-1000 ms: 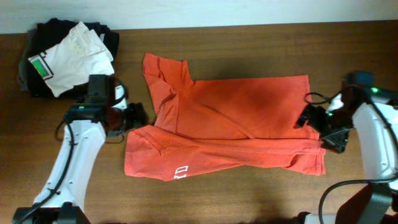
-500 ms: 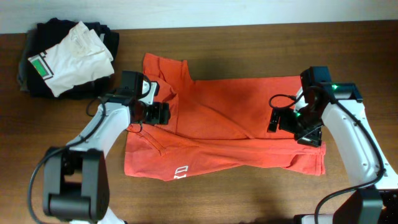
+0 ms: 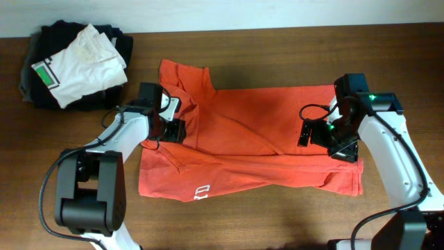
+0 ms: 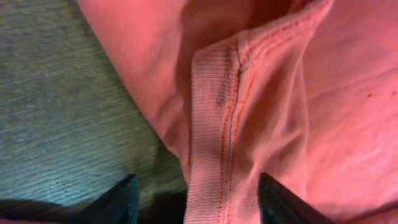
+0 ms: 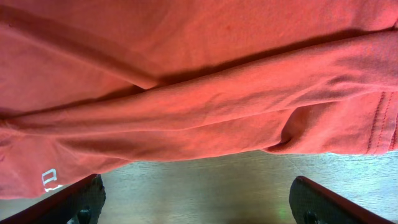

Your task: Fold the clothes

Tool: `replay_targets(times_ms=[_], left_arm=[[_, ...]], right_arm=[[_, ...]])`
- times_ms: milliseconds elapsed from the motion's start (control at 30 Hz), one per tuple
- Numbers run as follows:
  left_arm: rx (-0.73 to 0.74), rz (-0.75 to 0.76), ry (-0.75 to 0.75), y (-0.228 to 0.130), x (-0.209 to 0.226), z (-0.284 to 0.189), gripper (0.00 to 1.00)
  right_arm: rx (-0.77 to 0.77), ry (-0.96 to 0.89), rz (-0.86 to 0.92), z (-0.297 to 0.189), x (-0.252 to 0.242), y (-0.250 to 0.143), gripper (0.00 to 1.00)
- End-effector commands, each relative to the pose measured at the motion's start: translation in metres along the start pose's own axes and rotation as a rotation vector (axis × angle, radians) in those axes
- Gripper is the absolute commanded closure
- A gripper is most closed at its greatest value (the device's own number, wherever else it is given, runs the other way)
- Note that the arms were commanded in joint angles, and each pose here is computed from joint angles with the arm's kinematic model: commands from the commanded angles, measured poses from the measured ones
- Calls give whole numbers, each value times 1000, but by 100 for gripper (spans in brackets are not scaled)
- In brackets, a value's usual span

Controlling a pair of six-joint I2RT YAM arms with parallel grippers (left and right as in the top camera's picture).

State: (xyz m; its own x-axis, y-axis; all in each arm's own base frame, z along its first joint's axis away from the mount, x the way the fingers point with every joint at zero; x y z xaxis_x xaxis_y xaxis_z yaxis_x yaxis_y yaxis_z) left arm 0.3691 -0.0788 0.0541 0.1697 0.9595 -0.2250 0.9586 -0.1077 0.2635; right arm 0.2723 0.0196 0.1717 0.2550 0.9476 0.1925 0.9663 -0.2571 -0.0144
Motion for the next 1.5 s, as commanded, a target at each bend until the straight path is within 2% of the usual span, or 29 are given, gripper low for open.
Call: replay_targets(times_ms=[0,167,300,367,400,433,467,533,900,1033,1067,1167,1233,1267,1467], left_arm=[[3,7,-1,3,1,3,60],[-6,7,28,14,1,-12,89],[-27,12,35,27,-1,-25,97],[-26,12,35,27,-1,-25,97],[-21,10,35,26,-1,-25,91],[-14,9,37,24,-1,-25,78],[-10,8,46,23,0,-25,70],[2,6,63,20,3,-23,64],[114,-14,22,-10,6,17,62],[117,-12,21,-10,5,19,64],[115,-11,21,-9,5,19,73],[110,-10,23,-7,5,16,83],[109,-10,29,-4,5,14,96],[108,-10,37,-2,5,11,99],[61,-7,72,8,6,-6,99]], right_arm=[[11,-20,-5,4,-1,-2,2],[10,-22,-5,4,-1,-2,2],[10,-23,-5,4,-1,-2,2],[13,-23,-5,4,-2,-2,2],[14,-23,-5,4,-2,-3,2],[14,-24,-5,4,-2,-3,2],[14,-24,-5,4,-2,-3,2],[16,-24,-4,4,-2,-3,2],[23,-25,-3,4,-2,-4,1],[23,-26,-3,4,-2,-4,2],[23,-26,-3,4,-2,-4,2],[23,-26,-3,4,-2,-4,2],[23,-26,-3,4,-2,-4,2],[23,-26,-3,4,-2,-4,2],[23,-26,-3,4,-2,-4,2]])
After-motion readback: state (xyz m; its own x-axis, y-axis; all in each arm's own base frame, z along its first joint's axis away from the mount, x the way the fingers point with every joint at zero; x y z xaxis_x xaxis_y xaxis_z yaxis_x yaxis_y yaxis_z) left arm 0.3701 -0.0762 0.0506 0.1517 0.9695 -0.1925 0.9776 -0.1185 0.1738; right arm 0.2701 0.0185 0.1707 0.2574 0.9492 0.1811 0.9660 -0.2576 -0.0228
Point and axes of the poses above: each gripper's point midway between its finger pads, its own z axis out along the fingers, its own x axis along the line the jaws close on, y = z × x, the point moved 5 cm from there along -z, back along the fingers, and after that the axes turned 4 degrees about -z, right-handed, at the moved point
